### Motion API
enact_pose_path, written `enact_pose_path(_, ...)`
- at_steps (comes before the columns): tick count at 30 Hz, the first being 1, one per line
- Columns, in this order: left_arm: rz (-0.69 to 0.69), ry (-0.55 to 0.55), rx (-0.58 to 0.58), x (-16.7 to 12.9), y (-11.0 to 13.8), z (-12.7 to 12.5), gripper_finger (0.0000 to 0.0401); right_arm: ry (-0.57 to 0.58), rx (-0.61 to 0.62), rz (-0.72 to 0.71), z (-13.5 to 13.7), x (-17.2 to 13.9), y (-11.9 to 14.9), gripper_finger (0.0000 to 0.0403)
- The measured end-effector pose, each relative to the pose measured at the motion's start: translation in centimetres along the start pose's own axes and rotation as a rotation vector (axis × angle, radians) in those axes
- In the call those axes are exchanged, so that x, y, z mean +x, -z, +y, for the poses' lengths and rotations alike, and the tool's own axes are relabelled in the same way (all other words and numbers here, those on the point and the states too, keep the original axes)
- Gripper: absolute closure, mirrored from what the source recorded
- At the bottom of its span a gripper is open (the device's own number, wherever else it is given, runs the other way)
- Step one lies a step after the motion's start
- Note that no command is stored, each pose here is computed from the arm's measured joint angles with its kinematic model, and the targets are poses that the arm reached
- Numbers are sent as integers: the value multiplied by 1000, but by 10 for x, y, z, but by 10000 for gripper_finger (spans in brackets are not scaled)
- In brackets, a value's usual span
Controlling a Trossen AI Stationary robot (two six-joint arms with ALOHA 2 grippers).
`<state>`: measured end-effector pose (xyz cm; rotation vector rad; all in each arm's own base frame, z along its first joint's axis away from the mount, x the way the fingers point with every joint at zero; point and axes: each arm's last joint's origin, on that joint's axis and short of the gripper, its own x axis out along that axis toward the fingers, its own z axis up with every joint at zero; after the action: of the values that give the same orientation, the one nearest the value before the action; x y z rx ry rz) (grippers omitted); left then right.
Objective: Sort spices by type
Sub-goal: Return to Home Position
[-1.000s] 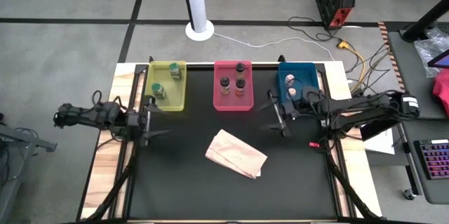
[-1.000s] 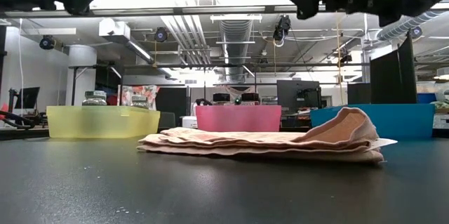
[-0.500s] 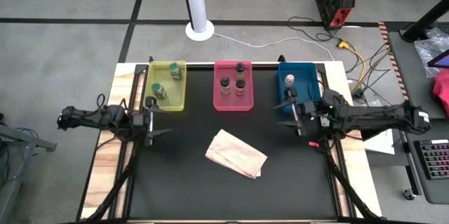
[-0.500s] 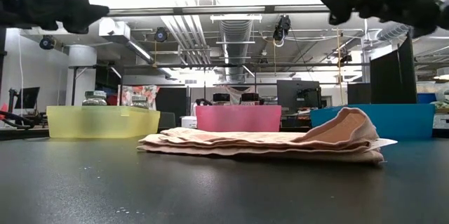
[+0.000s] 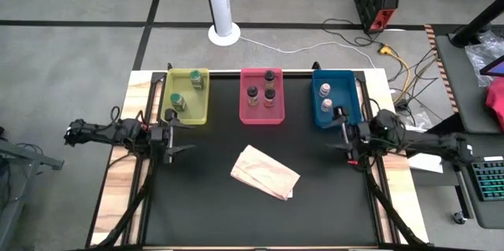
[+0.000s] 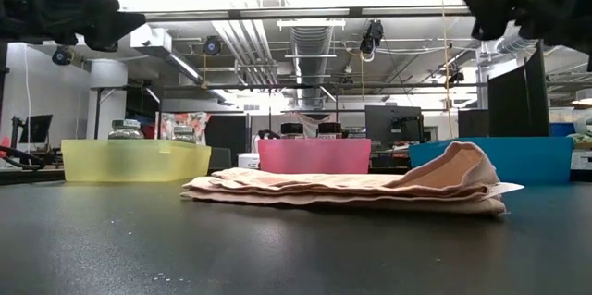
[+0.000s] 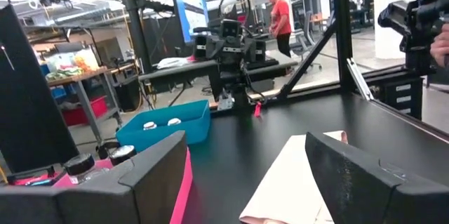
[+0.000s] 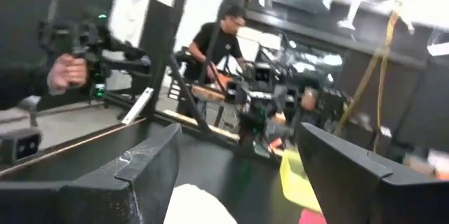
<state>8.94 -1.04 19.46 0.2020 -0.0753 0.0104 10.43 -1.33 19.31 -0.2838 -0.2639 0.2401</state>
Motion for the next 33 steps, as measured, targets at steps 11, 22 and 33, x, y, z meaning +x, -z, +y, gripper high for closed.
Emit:
enact_pose_path(11, 20, 4, 4, 1, 2, -1, 126, -165, -30, -115, 9, -13, -20, 112)
enact_pose_path(22, 49, 11, -7, 3, 4, -2, 127, -190, -155, -3, 12, -12, 2, 98)
enact_pose_path(33, 67, 16, -3, 4, 6, -2, 127, -187, 279, 41, 12, -12, 3, 110)
